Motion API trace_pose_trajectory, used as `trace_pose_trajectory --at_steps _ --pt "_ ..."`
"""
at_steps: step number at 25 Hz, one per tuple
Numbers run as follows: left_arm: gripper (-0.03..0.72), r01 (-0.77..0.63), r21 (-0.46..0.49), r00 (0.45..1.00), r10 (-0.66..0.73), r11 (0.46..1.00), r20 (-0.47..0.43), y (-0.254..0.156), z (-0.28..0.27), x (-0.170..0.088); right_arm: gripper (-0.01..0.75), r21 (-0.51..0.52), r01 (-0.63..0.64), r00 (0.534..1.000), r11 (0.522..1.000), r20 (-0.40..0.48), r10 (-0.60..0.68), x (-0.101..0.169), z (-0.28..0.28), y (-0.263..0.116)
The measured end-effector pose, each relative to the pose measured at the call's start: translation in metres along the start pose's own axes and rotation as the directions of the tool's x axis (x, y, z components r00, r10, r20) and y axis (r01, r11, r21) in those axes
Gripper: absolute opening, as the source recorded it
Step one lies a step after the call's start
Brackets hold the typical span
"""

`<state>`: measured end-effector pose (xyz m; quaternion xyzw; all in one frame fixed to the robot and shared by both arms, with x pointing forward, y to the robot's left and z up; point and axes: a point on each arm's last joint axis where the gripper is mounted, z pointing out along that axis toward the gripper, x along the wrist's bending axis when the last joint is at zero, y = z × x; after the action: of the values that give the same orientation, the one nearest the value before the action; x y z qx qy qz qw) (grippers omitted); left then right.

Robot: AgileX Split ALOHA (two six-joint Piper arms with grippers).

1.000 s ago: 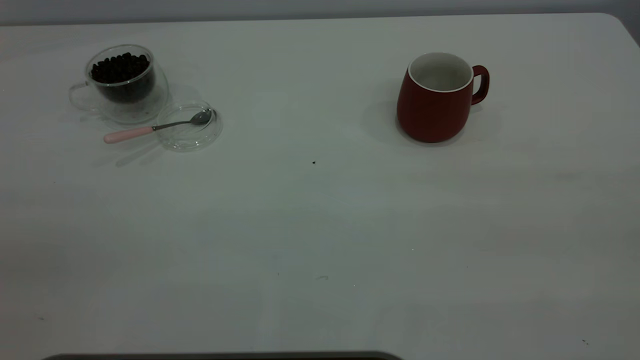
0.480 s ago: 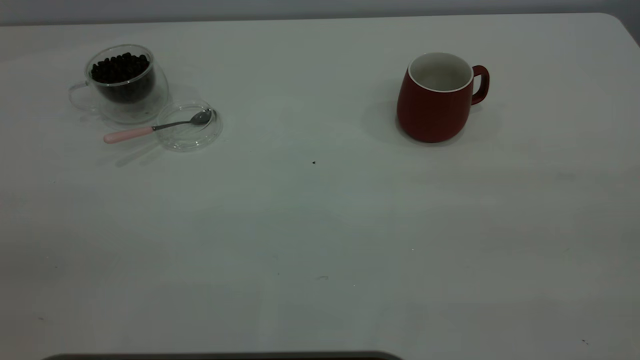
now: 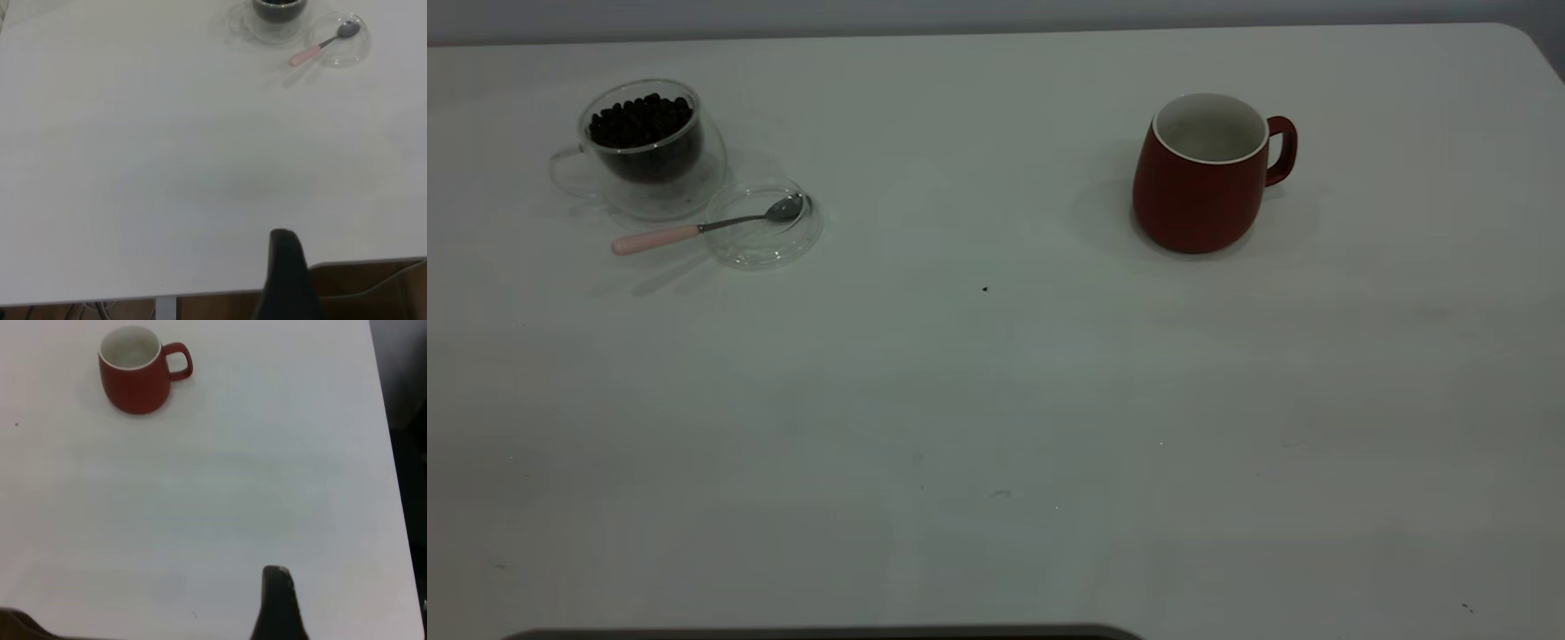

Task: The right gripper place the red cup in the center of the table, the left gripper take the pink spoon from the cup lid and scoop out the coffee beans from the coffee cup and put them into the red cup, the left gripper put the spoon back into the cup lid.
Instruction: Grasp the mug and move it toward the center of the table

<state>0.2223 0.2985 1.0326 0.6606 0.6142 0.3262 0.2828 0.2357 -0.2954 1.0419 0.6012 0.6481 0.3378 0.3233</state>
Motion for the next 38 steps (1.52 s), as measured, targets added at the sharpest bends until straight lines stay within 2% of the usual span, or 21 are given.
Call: trace_pose_trajectory --at_steps 5,11,14,18,22,24,26,28,33,38 --pt "0.589 0.0 0.0 1.0 0.0 1.0 0.001 0.0 0.0 0.0 0.588 0.078 -0.005 1.0 0.997 -0.014 0.006 0.0 0.005 0.02" --pt "0.589 0.0 0.0 1.0 0.0 1.0 0.001 0.0 0.0 0.0 0.62 0.212 0.094 0.994 0.973 -0.082 -0.078 0.0 0.04 0.094" --pt "0.589 0.0 0.0 1.0 0.0 1.0 0.001 0.0 0.0 0.0 0.66 0.286 0.183 0.98 0.941 -0.129 -0.151 -0.002 0.078 0.131" --pt "0.589 0.0 0.0 1.0 0.0 1.0 0.001 0.0 0.0 0.0 0.692 0.366 0.353 0.93 0.861 -0.242 -0.278 -0.004 0.145 0.166" --pt "0.589 0.0 0.0 1.0 0.0 1.0 0.001 0.0 0.0 0.0 0.696 0.406 0.507 0.848 0.76 -0.394 -0.355 -0.003 0.219 0.176" --pt "0.589 0.0 0.0 1.0 0.0 1.0 0.001 0.0 0.0 0.0 0.696 0.412 0.601 0.785 0.685 -0.466 -0.408 -0.005 0.258 0.171" --pt "0.589 0.001 0.0 1.0 -0.001 1.0 0.002 0.0 0.0 0.0 0.693 0.38 0.699 0.701 0.606 -0.533 -0.474 -0.007 0.292 0.166" --pt "0.589 0.001 0.0 1.0 -0.001 1.0 0.002 0.0 0.0 0.0 0.683 0.361 0.755 0.64 0.548 -0.587 -0.495 -0.008 0.326 0.155" --pt "0.589 0.001 0.0 1.0 -0.001 1.0 0.002 0.0 0.0 0.0 0.645 0.295 0.835 0.532 0.464 -0.647 -0.546 -0.009 0.394 0.13" --pt "0.589 0.001 0.0 1.0 -0.001 1.0 0.002 0.0 0.0 0.0 0.594 0.208 0.919 0.384 0.334 -0.659 -0.647 0.009 0.442 0.104"
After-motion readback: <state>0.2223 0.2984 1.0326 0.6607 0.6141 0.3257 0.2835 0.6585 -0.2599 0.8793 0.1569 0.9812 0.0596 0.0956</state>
